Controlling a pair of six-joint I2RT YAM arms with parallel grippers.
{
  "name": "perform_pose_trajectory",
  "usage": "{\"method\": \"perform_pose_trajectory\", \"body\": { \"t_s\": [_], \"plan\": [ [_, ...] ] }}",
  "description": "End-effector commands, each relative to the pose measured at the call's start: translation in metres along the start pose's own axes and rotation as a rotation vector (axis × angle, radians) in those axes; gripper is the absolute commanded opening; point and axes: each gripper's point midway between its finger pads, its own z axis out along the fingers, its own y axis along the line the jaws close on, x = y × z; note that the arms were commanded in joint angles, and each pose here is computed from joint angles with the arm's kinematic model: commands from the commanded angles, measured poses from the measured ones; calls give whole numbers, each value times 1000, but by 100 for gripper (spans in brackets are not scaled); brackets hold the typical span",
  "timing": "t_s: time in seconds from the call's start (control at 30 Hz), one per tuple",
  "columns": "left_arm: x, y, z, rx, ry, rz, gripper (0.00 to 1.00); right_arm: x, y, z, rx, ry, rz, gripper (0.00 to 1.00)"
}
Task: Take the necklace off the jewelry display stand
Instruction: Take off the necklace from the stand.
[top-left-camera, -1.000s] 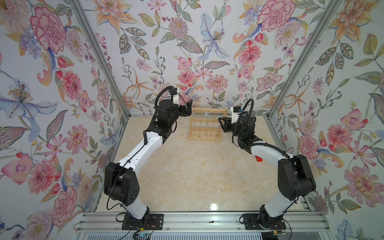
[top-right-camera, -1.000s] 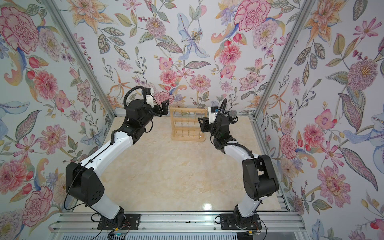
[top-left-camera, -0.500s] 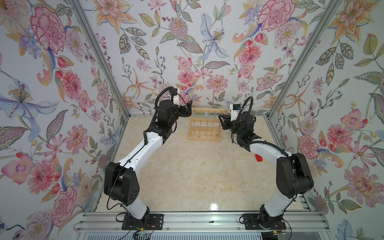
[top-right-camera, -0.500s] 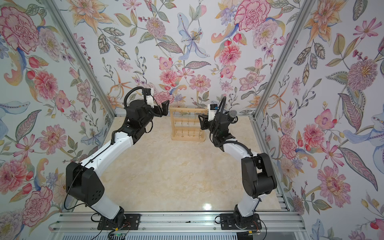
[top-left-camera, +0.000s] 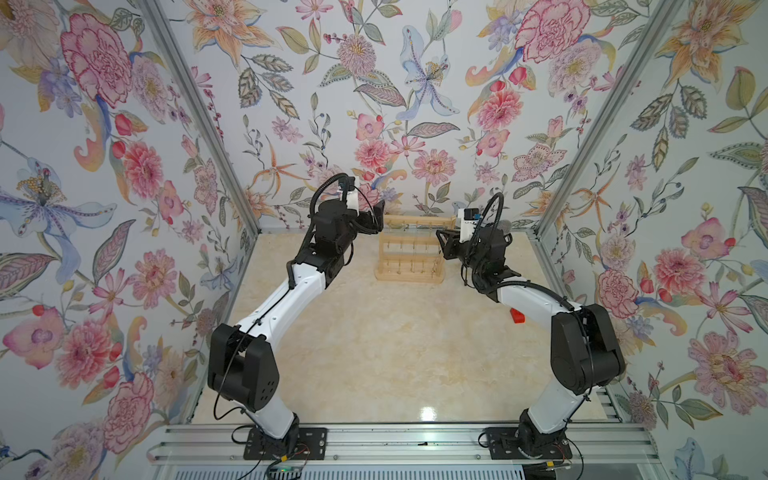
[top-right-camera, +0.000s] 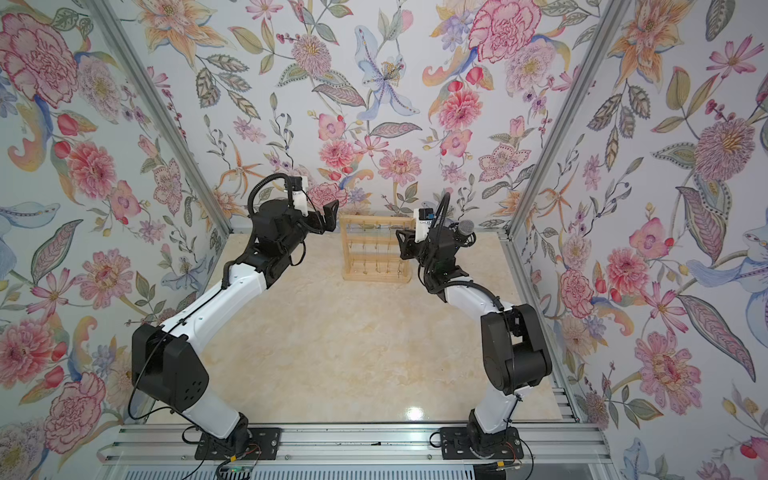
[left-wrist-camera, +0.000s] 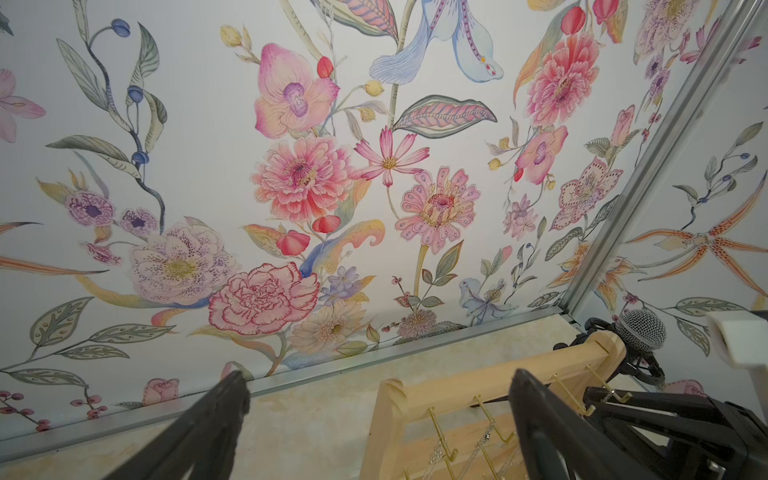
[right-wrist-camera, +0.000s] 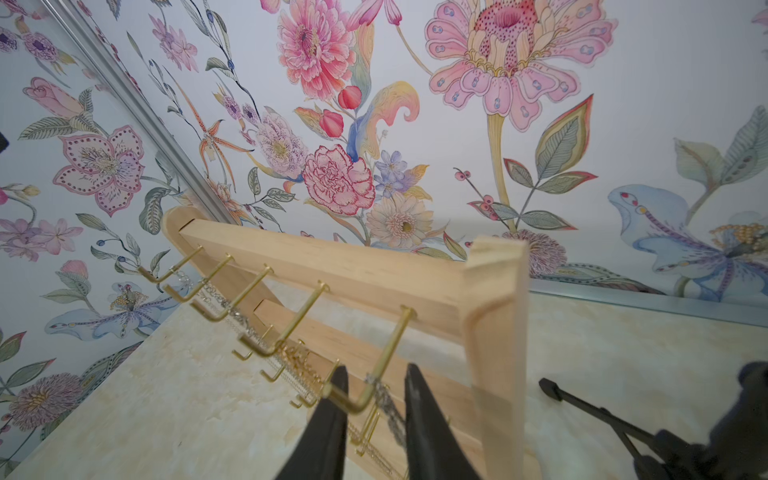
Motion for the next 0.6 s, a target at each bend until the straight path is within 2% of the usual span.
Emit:
{"method": "perform_pose_trajectory", "body": {
  "t_s": [0.0, 0.2, 0.57],
  "plan": [
    [-7, 2, -3, -9, -26, 21, 99, -4, 1, 5, 4, -5, -23, 24],
    [-7, 3, -3, -14, -25, 21, 99, -3, -2, 4, 11, -3, -22, 17],
    [-7, 4, -3, -20, -29, 13, 99, -3, -2, 3, 18, -3, -23, 13]
  ]
}}
